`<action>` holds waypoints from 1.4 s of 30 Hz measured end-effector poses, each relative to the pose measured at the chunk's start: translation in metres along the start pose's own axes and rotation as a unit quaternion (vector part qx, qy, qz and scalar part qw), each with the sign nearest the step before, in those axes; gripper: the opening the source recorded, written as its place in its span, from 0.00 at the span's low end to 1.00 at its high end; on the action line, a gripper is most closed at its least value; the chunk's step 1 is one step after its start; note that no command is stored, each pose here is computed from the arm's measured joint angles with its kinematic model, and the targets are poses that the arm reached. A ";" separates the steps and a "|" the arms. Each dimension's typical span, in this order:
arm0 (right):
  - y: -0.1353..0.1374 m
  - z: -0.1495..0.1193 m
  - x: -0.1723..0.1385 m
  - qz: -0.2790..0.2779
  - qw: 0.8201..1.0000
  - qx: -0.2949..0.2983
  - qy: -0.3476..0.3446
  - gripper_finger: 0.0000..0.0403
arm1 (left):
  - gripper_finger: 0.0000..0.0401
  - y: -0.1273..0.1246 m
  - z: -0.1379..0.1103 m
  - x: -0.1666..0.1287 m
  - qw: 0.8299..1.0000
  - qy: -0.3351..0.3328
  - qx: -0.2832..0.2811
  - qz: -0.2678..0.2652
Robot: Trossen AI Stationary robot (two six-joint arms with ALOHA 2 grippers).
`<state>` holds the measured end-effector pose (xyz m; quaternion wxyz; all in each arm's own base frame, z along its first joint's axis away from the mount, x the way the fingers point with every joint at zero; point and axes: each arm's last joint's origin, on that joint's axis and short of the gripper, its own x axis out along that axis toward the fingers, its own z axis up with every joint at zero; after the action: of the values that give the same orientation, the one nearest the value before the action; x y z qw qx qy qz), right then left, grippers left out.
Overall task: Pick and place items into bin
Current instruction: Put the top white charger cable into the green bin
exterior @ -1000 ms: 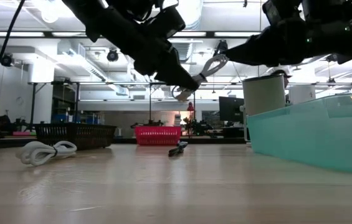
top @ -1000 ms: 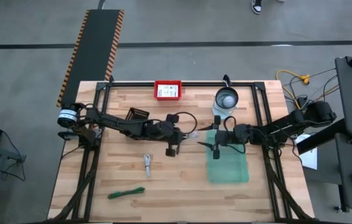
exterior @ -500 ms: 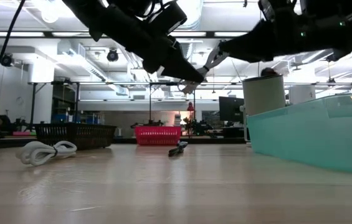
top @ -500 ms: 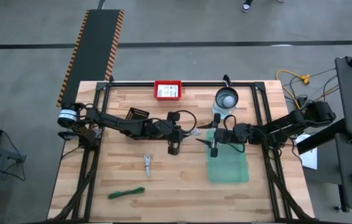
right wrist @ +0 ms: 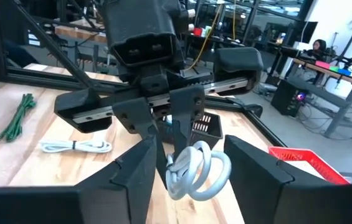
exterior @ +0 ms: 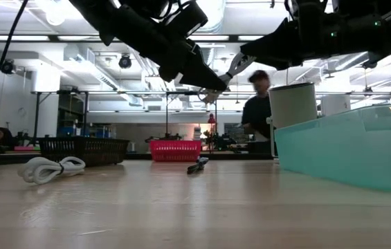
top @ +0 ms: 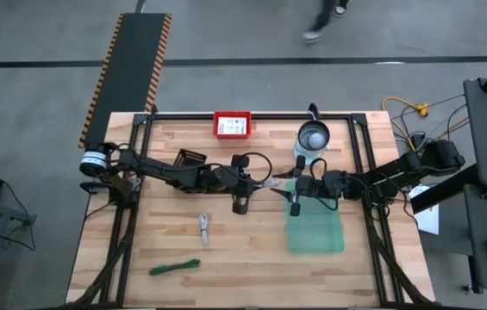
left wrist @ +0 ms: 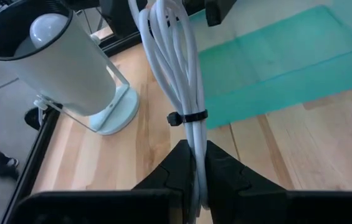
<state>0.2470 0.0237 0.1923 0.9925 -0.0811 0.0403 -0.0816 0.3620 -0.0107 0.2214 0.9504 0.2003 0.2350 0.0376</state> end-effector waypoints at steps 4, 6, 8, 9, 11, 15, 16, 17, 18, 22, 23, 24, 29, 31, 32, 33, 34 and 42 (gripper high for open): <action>0.000 0.000 0.000 0.001 1.000 0.000 0.001 0.39 | 0.04 0.000 0.000 0.000 1.000 0.000 0.000 0.000; 0.000 -0.001 0.000 0.001 1.000 -0.001 0.003 0.37 | 0.04 0.000 0.000 0.000 1.000 0.000 0.000 0.000; 0.000 -0.002 0.000 0.001 1.000 -0.004 0.011 0.34 | 0.04 0.000 0.000 0.000 1.000 0.000 0.000 0.000; 0.001 -0.003 0.000 0.002 1.000 -0.005 0.014 0.33 | 0.04 0.000 0.000 0.000 1.000 -0.001 0.000 0.000; 0.001 -0.003 0.000 0.002 1.000 -0.008 0.015 0.31 | 0.04 0.000 0.001 0.000 1.000 -0.002 0.000 -0.001; 0.001 -0.005 0.000 0.003 1.000 -0.012 0.023 0.26 | 0.04 0.000 0.001 0.000 1.000 -0.002 0.000 -0.001; 0.001 -0.005 0.000 0.003 1.000 -0.013 0.023 0.25 | 0.04 0.000 0.001 0.000 1.000 -0.002 0.000 -0.001; 0.001 -0.005 0.000 0.003 1.000 -0.015 0.023 0.24 | 0.04 0.000 0.001 0.000 1.000 -0.002 0.000 -0.001; 0.001 -0.005 0.000 0.003 1.000 -0.018 0.023 0.22 | 0.04 0.000 0.001 0.000 1.000 -0.002 0.000 -0.001; 0.001 -0.005 0.000 0.003 1.000 -0.019 0.023 0.15 | 0.04 0.000 0.001 0.000 1.000 -0.002 0.013 0.000; 0.001 -0.005 0.000 0.003 1.000 -0.020 0.023 0.14 | 0.04 0.000 0.001 0.000 1.000 -0.001 0.013 0.001; 0.001 -0.005 0.000 0.004 1.000 -0.020 0.023 0.12 | 0.04 0.000 0.001 0.000 1.000 -0.001 0.013 0.001; 0.001 -0.005 0.000 0.004 0.999 -0.024 0.022 0.07 | 0.05 0.000 0.001 0.000 1.000 -0.001 0.011 0.001; 0.001 -0.005 0.000 0.004 0.999 -0.024 0.022 0.06 | 0.06 0.000 0.001 0.000 1.000 -0.001 0.008 0.001; 0.001 -0.005 0.000 0.004 0.999 -0.024 0.022 0.06 | 0.07 0.000 0.001 0.000 1.000 -0.001 0.009 0.001; 0.001 -0.005 0.000 0.004 0.999 -0.025 0.022 0.06 | 0.09 0.000 0.001 0.000 1.000 -0.001 0.009 0.000; 0.001 -0.005 0.000 0.004 0.999 -0.025 0.022 0.06 | 0.10 0.000 0.000 0.000 1.000 -0.001 0.009 0.000; 0.001 -0.004 0.000 0.002 0.999 -0.025 0.022 0.06 | 0.30 0.003 0.004 -0.010 1.000 0.004 0.010 -0.005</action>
<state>0.2468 0.0235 0.1879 0.9893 -0.1036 0.0644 -0.0804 0.3548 -0.0108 0.2305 0.9475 0.2083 0.2405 0.0315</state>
